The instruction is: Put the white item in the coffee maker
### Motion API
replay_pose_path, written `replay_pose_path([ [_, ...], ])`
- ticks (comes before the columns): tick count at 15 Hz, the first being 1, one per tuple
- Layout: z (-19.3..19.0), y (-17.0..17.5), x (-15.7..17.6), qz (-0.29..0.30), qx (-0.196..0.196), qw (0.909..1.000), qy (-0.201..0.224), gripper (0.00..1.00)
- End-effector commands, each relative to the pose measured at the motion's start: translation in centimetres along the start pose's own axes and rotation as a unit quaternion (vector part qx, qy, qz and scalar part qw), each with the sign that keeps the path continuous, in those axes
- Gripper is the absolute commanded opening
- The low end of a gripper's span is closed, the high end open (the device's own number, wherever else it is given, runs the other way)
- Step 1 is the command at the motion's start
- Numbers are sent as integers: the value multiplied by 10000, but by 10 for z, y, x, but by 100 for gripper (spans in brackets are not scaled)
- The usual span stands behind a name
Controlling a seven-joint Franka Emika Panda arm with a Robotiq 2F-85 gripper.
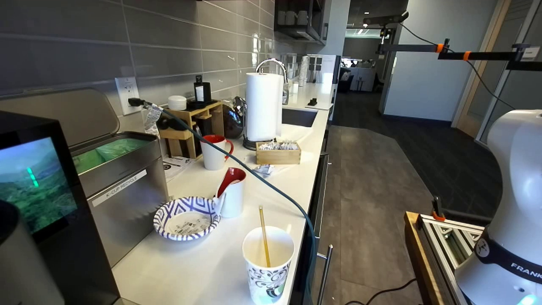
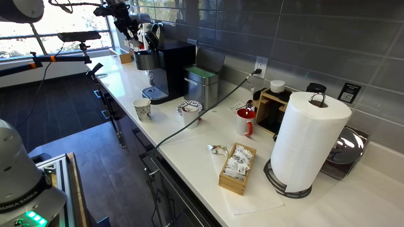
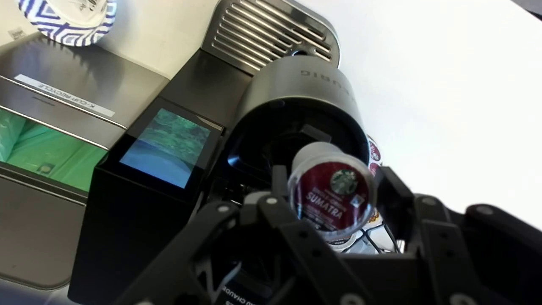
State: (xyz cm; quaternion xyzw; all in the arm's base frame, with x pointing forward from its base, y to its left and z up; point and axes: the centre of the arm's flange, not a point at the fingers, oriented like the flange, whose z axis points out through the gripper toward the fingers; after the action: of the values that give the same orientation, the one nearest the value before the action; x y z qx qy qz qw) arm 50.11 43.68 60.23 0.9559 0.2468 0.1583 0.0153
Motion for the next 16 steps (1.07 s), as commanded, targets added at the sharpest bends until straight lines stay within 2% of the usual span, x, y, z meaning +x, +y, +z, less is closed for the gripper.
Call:
replay_pose_path([
  [1, 12, -4, 28, 195, -110, 9997, 15, 29],
  [16, 51, 1, 44, 738, -207, 9958, -495, 29],
])
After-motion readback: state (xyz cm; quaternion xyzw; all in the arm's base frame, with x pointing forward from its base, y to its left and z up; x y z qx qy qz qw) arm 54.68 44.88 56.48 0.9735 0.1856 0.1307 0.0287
